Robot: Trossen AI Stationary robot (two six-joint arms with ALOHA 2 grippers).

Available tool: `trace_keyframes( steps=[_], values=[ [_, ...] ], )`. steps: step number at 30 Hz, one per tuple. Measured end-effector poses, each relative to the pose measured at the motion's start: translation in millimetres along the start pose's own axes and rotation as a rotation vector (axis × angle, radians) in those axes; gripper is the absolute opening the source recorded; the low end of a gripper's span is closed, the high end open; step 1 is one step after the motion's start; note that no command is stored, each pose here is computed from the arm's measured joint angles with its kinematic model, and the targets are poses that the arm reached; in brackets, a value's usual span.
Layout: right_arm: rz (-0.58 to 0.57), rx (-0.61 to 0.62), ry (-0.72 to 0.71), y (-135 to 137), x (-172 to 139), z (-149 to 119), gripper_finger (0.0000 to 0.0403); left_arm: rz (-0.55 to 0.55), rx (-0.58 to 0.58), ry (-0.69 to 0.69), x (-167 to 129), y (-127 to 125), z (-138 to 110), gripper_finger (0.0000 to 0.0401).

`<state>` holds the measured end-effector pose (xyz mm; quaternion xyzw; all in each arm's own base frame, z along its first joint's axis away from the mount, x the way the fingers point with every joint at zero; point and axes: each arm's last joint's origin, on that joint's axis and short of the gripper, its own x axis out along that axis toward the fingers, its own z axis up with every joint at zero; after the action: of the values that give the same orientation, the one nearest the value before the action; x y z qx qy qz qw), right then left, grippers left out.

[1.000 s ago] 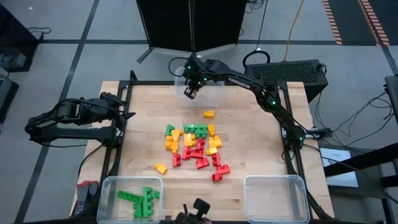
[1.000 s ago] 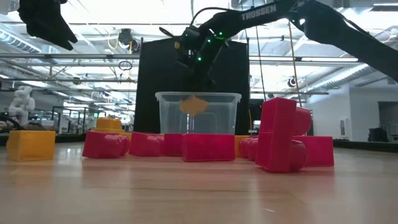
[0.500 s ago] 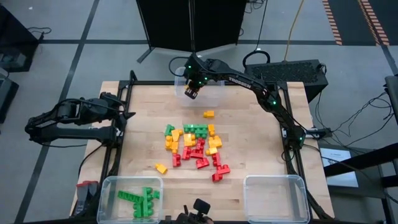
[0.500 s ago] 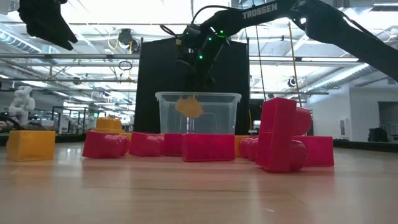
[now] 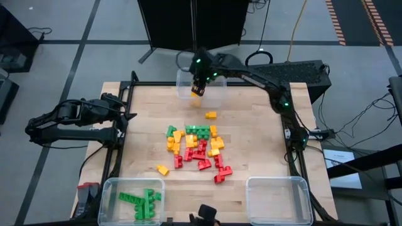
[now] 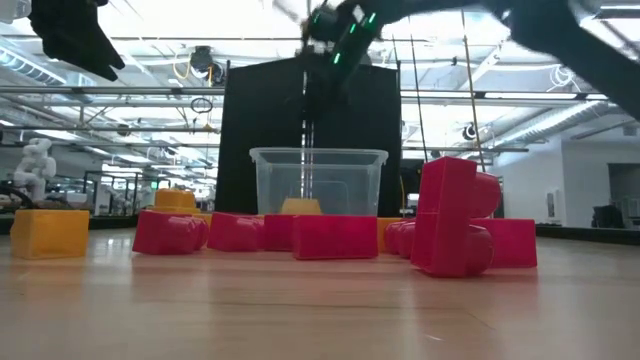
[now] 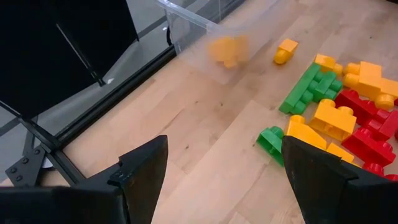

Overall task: Sort blocks
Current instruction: Put the red game piece into the bottom right transparent bin

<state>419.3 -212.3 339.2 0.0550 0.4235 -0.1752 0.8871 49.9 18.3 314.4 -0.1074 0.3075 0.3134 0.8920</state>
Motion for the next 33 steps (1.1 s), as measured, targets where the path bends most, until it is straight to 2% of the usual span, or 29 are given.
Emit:
trace_keyframes(
  steps=[5, 8, 11, 14, 18, 24, 29, 33],
  values=[
    [0.008, -0.043, -0.147, 18.6, -80.1, 10.9, 0.0165, 0.001, 0.0, -0.001, 0.0, 0.0, 0.0, 0.0287],
    [0.059, -0.072, -0.183, 46.7, -121.5, 8.1, 0.0165, 0.001, 0.0, -0.001, 0.0, 0.1, 0.0, 0.0287],
    [0.132, -0.127, -0.148, 83.8, -143.9, -1.2, 0.0164, 0.001, 0.0, -0.001, -0.1, 0.1, 0.0, 0.0287],
    [0.214, -0.178, -0.07, 127.3, -149.2, -13.0, 0.0164, 0.001, 0.0, -0.001, 0.0, 0.1, 0.0, 0.0287],
    [0.296, -0.274, 0.053, 190.1, -140.1, -31.9, 0.0164, 0.002, 0.0, -0.001, -0.1, 0.1, 0.1, 0.0287],
    [0.197, -0.373, 0.368, 259.5, -117.6, -79.0, 0.0164, 0.001, 0.0, -0.001, -0.1, 0.1, 0.0, 0.0287],
    [0.217, -0.45, 0.409, 309.8, -104.0, -103.2, 0.0164, 0.001, 0.0, -0.001, -0.1, 0.1, 0.0, 0.0287],
    [0.213, -0.46, 0.48, 333.2, -95.1, -121.2, 0.0164, 0.001, 0.0, 0.0, -0.1, 0.0, 0.0, 0.0287]
  ],
)
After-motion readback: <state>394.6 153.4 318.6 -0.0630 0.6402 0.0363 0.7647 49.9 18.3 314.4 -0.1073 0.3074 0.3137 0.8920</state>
